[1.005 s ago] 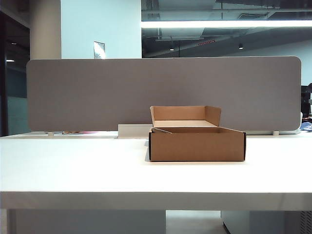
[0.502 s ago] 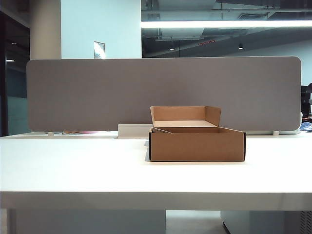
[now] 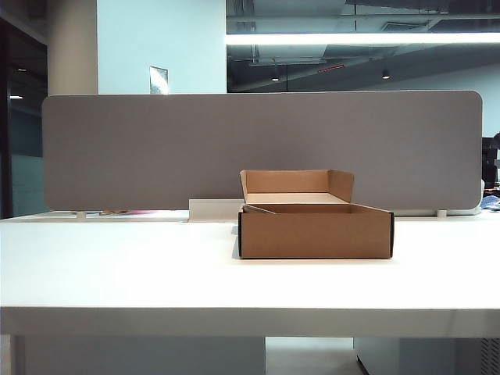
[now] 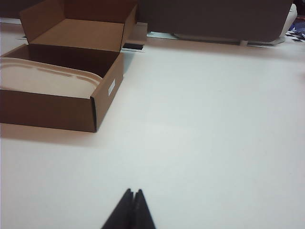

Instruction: Pick up the lid and place it into the paper box.

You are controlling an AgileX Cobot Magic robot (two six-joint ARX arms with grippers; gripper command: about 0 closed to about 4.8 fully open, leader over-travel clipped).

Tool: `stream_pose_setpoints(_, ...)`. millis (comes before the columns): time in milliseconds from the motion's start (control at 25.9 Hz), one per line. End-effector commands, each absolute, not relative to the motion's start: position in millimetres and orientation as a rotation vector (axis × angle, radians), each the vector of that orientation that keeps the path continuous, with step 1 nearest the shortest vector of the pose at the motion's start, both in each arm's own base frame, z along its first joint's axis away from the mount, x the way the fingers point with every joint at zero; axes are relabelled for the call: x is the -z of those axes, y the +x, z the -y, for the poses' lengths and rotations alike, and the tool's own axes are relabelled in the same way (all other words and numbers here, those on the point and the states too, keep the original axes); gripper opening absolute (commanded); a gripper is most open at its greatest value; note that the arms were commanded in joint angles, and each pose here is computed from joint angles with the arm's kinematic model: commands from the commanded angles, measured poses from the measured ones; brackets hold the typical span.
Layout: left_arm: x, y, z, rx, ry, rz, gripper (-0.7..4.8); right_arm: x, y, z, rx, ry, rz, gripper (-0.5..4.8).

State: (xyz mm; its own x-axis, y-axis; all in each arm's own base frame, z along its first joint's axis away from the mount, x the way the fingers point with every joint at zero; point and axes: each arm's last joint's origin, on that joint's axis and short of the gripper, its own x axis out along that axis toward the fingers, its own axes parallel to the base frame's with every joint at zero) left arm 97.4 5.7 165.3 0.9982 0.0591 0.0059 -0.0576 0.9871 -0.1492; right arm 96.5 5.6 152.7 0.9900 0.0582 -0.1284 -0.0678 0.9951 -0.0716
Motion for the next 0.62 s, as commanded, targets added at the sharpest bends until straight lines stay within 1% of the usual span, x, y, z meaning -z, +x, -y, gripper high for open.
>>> stream_pose_setpoints(39, -167.1, 97.3, -3.2, 0.027, -0.145, 0.014, -0.05, -151.6, 96.7, -5.6, -0.062, -0.079, -0.122, -0.05)
stream_pose_setpoints(271, -166.0, 97.3, -3.0, 0.033, -0.1, 0.003, -0.05, -151.6, 96.7, -5.6, -0.062, -0.079, -0.122, -0.05)
stream_pose_setpoints(618, -166.0, 97.3, -3.0, 0.034, -0.086, 0.003, -0.04, -151.6, 96.7, -5.6, -0.062, -0.079, -0.122, -0.05)
